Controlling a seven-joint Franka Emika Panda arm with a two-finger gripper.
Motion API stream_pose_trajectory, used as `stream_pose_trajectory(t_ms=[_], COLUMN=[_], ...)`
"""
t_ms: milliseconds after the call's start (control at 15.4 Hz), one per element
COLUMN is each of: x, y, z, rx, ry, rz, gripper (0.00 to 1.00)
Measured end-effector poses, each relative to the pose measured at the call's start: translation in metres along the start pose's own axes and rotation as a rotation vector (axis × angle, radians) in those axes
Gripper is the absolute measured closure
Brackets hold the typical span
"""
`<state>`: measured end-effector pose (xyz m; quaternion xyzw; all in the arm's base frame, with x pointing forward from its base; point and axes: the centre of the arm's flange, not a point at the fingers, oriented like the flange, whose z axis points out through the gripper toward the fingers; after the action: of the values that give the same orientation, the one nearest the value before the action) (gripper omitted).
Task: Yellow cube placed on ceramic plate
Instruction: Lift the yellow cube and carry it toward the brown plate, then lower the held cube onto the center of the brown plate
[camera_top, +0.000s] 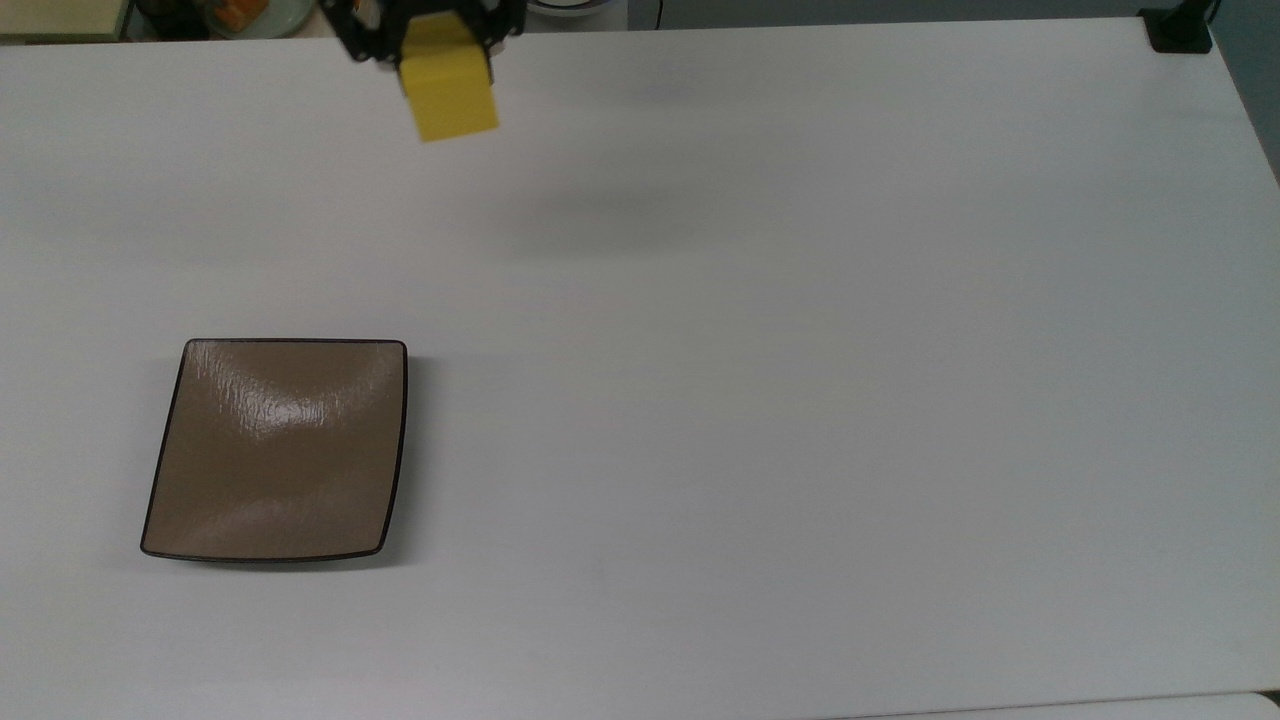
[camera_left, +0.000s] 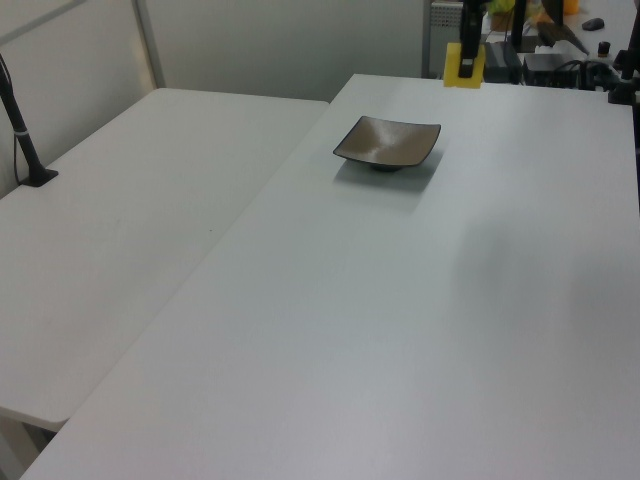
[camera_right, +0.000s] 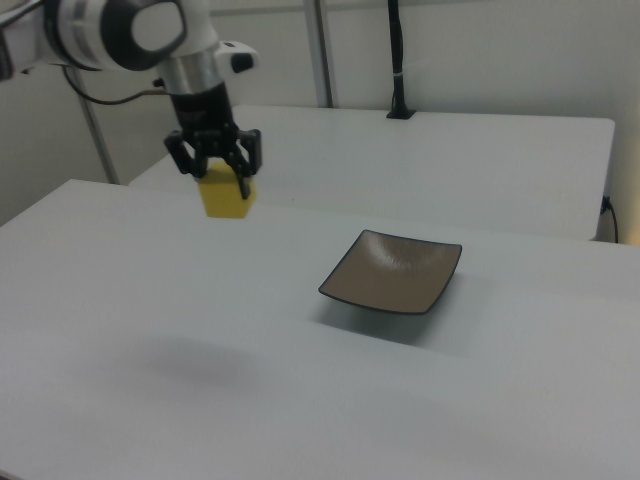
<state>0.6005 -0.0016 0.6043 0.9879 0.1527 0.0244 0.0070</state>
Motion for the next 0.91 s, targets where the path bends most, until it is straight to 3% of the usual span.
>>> stream_pose_trajectory(t_ms=[194, 907], x=[0.025, 0.084], y=[0.034, 0.112], z=[0.026, 0.113], rx=[0.009, -0.069], ry=[-0.004, 0.201], rz=[0.027, 0.098], gripper=[0.42, 0.42])
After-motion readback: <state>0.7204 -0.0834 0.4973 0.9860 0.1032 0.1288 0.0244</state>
